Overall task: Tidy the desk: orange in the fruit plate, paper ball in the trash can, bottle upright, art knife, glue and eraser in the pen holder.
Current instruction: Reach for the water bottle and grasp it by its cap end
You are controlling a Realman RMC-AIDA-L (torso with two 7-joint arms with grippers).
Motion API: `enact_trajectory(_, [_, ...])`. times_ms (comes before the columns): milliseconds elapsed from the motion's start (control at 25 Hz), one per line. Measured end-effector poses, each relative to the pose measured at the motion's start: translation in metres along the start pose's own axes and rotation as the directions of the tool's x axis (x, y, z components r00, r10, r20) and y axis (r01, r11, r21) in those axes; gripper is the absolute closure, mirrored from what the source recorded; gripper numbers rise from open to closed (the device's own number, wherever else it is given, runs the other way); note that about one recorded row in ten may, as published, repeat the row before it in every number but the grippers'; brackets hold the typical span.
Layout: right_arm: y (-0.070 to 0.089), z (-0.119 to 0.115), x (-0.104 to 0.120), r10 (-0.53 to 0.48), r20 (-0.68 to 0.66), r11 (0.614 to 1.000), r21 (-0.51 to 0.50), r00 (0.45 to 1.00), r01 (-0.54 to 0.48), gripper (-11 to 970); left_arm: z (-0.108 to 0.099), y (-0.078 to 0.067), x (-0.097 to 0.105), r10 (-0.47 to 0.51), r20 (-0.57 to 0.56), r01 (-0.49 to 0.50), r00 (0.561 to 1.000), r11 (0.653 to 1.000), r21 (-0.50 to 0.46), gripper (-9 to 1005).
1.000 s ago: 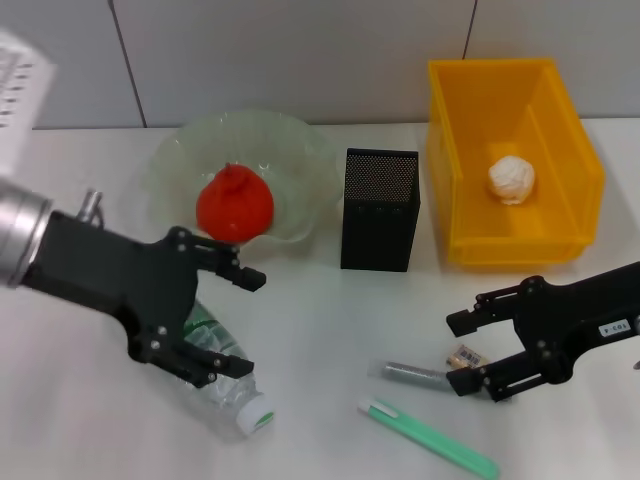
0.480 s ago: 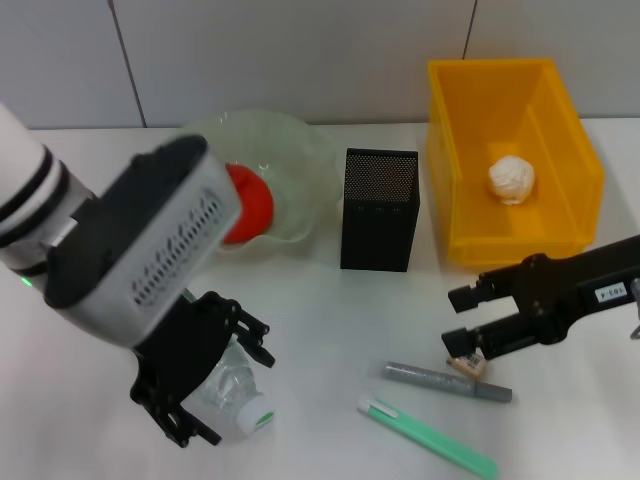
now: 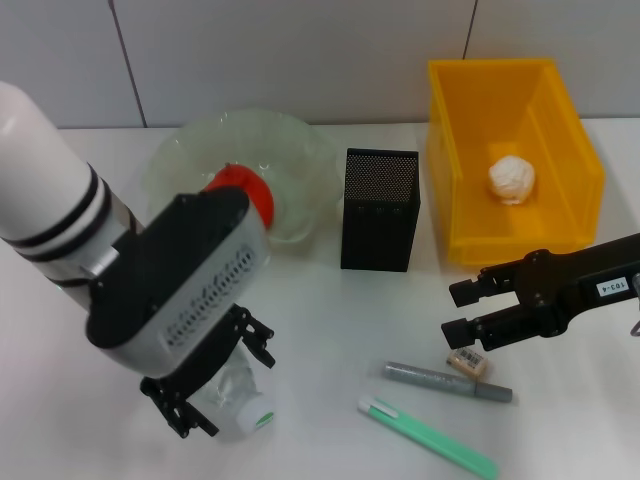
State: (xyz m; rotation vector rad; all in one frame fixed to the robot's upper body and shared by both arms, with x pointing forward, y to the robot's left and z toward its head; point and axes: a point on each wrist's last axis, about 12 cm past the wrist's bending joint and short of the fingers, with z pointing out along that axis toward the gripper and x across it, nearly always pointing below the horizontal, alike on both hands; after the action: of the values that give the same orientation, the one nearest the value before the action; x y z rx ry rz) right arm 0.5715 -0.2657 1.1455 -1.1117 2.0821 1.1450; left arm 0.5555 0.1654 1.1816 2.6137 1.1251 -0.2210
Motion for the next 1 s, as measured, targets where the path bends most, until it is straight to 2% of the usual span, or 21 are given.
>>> enact_trajectory(320, [0.001, -0.001, -0.002, -0.01, -0.022, 1.0, -0.011, 1.0, 0.01, 177, 0.027, 0.002, 0.005, -0.024, -0.018, 0.024, 1.0, 1.0, 0.01, 156])
enact_trajectory(640, [0.0, -0.001, -0.003, -0.011, -0.028, 1.0, -0.017, 1.0, 0.011, 177, 0.035, 0.003, 0.006, -0.032, -0.04, 0.031, 0.999, 1.0, -0.002, 156])
enact_trajectory(1000, [0.0, -0.001, -0.003, -0.012, -0.028, 1.0, -0.015, 1.0, 0.012, 177, 0.046, 0.001, 0.005, -0.025, -0.06, 0.026, 0.998, 0.999, 0.019, 235])
